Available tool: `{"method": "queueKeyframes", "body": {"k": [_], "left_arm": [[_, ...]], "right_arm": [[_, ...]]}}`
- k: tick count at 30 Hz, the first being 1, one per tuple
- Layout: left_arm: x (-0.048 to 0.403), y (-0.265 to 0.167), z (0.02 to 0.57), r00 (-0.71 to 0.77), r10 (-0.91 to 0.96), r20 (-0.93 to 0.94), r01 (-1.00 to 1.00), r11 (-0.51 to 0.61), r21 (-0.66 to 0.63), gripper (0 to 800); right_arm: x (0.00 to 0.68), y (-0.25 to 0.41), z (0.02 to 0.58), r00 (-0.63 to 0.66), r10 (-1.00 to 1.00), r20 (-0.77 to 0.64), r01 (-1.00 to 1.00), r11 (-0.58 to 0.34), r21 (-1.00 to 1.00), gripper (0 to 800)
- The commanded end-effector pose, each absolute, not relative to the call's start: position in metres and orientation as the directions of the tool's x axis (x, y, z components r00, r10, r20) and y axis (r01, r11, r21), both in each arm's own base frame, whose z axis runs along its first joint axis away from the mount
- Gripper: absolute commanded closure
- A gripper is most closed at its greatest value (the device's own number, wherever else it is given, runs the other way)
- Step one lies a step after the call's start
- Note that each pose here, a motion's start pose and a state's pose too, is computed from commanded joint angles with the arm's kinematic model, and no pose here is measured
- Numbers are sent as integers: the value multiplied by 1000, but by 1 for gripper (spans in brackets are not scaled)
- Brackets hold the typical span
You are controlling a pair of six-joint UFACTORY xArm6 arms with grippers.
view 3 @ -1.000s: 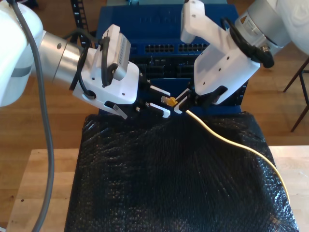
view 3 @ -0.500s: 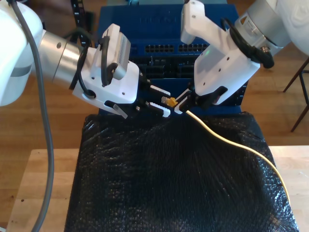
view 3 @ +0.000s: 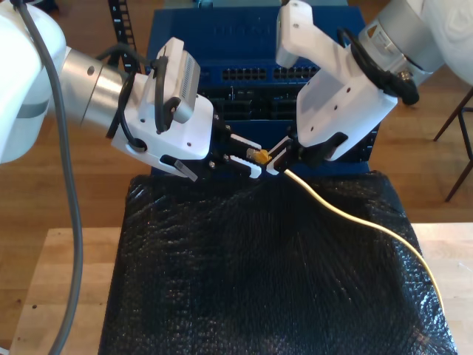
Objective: Grab the cable and plug it in
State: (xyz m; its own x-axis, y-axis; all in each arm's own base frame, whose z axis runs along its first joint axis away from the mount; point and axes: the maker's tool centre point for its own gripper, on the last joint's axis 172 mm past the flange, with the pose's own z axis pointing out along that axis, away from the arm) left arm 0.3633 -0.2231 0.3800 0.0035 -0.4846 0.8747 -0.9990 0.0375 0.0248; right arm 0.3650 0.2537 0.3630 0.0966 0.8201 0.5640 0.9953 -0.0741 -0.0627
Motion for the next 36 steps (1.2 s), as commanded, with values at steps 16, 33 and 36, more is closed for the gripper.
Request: {"method": "queueKeyframes", "body": {"k": [16, 33, 36], "left_arm": [[364, -225, 384, 5, -469, 883, -999, 33, 23, 562], [360, -226, 378, 19, -467, 884, -998, 39, 43, 564], [359, -226, 377, 21, -465, 885, -998, 41, 45, 570]], "right_arm": [[366, 255, 365, 94, 819, 567, 996, -73, -59, 796], [366, 253, 364, 99, 819, 565, 995, -78, -61, 796], [365, 253, 366, 95, 819, 566, 995, -76, -57, 796]]}}
